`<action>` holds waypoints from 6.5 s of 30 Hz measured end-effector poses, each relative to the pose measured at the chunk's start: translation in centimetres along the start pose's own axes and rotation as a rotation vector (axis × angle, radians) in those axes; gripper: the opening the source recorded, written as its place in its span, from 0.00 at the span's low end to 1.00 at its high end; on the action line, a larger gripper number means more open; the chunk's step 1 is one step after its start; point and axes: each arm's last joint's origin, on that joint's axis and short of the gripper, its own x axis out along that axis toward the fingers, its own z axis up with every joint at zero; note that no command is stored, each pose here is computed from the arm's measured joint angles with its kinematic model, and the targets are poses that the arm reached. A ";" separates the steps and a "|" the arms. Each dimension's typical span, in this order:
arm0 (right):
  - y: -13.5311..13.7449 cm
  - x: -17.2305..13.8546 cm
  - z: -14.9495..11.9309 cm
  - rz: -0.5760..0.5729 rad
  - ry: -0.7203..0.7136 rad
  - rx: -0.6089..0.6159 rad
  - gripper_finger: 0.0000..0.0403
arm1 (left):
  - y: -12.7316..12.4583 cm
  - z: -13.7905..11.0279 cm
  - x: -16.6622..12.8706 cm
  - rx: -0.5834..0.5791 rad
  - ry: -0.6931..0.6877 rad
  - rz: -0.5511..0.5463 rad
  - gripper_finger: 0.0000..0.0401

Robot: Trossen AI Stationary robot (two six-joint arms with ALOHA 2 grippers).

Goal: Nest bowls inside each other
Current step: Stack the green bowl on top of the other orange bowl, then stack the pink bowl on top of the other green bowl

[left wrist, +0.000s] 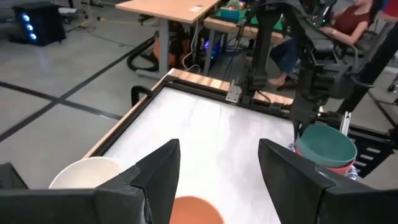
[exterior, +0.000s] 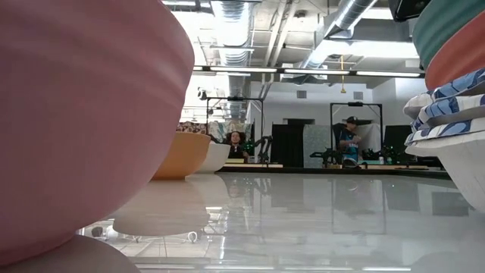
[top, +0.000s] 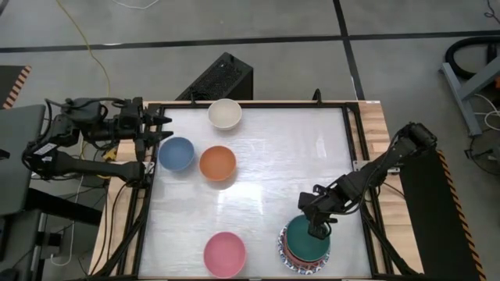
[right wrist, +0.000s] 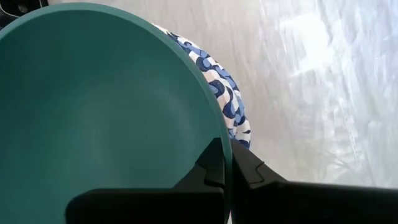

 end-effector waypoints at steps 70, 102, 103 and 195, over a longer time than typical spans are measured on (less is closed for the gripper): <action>-0.2 1.1 -0.3 0.014 -0.054 0.039 0.36 | 0.1 -0.3 0.0 -0.011 0.024 0.020 0.51; 0.0 1.0 0.1 0.127 0.023 0.082 0.51 | 0.0 -0.4 0.0 0.003 0.044 -0.029 0.51; 0.0 0.9 0.1 0.132 0.019 0.079 0.51 | 0.0 -0.4 0.0 0.003 0.044 -0.029 0.51; -2.2 -0.6 5.0 0.060 -0.210 -0.011 0.51 | -0.2 -8.8 20.1 0.206 0.786 0.352 0.51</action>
